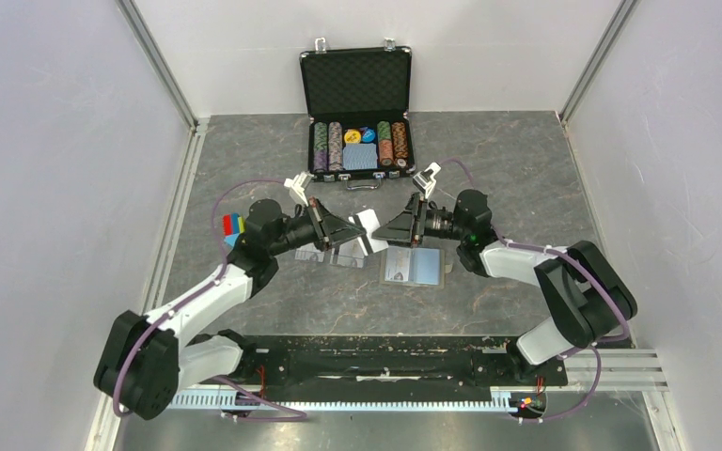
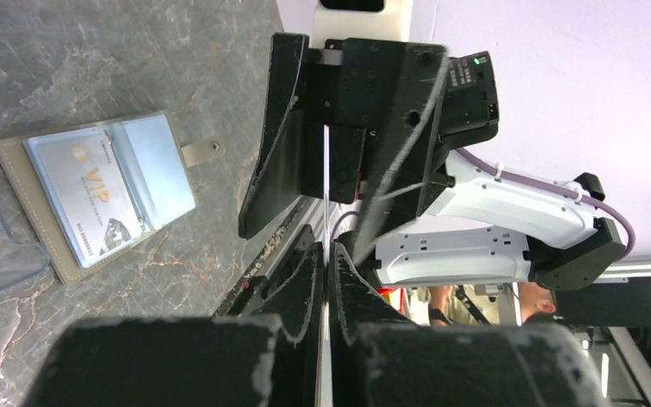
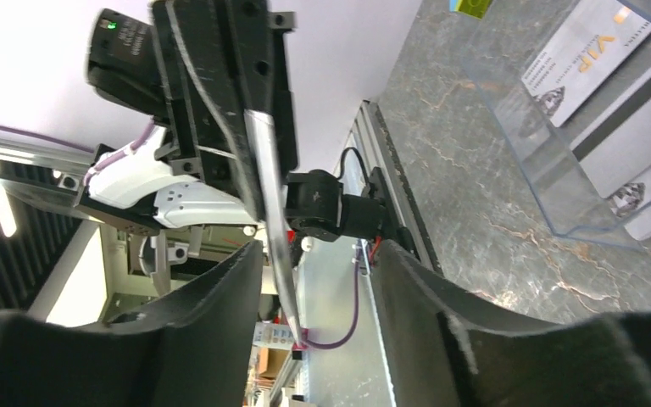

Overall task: Put the credit cards into the card holder
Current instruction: Pick up the credit card from the storage box.

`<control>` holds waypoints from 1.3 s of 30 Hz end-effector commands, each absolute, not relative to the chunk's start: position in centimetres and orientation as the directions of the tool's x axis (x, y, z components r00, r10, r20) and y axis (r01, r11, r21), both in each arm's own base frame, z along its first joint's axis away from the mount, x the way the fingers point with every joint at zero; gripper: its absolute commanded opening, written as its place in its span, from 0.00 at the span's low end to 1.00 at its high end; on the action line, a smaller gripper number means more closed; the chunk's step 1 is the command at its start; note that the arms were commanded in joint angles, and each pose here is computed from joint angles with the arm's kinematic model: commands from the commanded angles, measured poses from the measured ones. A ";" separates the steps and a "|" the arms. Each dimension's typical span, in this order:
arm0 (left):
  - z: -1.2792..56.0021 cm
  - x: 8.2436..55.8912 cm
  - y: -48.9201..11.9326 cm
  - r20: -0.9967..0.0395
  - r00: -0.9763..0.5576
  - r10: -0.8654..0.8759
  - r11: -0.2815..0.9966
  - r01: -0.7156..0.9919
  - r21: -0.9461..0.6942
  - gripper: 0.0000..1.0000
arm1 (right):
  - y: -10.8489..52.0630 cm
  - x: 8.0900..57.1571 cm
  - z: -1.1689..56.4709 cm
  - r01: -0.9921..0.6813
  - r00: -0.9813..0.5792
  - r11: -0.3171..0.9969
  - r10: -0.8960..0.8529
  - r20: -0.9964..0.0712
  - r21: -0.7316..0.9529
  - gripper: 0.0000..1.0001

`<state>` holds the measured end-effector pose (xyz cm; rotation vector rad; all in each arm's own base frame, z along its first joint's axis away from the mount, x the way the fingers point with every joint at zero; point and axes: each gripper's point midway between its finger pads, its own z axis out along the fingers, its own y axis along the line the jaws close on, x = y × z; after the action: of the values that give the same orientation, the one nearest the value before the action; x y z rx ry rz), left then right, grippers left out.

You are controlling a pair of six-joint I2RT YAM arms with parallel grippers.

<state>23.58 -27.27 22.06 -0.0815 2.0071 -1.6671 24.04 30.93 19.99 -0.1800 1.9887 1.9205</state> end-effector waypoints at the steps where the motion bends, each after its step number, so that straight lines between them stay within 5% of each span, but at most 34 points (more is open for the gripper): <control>1: 23.4 24.1 -26.5 -0.444 -0.807 -0.390 0.306 0.341 -0.889 0.02 | 30.6 24.0 19.4 -0.382 -0.907 0.117 0.144 -0.397 0.917 0.51; 7: 22.9 24.0 -26.3 -0.442 -0.807 -0.391 0.322 0.330 -0.888 0.02 | 31.1 23.6 19.7 -0.374 -0.916 0.085 0.120 -0.382 0.923 0.00; 9: 22.9 24.2 -26.1 -0.447 -0.803 -0.394 0.337 0.327 -0.883 0.10 | 31.1 23.7 19.8 -0.379 -0.915 0.085 0.116 -0.387 0.921 0.00; 14: 23.4 24.8 -25.7 -0.433 -0.792 -0.431 0.322 0.313 -0.893 0.55 | 31.1 23.4 20.0 -0.391 -0.911 0.072 0.113 -0.397 0.918 0.00; 16: 23.7 25.2 -25.2 -0.408 -0.785 -0.465 0.293 0.298 -0.908 0.58 | 31.0 23.1 20.6 -0.396 -0.910 0.036 0.118 -0.397 0.918 0.00; 30: 23.3 26.3 -23.5 -0.352 -0.788 -0.506 0.206 0.286 -0.936 0.37 | 30.7 22.5 22.1 -0.394 -0.912 -0.031 0.137 -0.387 0.919 0.00; 37: 22.9 26.6 -23.1 -0.364 -0.768 -0.526 0.243 0.275 -0.930 0.35 | 30.8 22.8 22.5 -0.397 -0.911 -0.035 0.139 -0.389 0.917 0.00; 39: 23.0 26.7 -22.7 -0.365 -0.754 -0.546 0.248 0.271 -0.930 0.42 | 30.8 22.7 22.5 -0.398 -0.910 -0.036 0.139 -0.390 0.917 0.00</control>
<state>26.47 -23.21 21.52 -0.2595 1.9216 -1.5969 22.49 30.76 21.00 -0.2154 1.9575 2.0020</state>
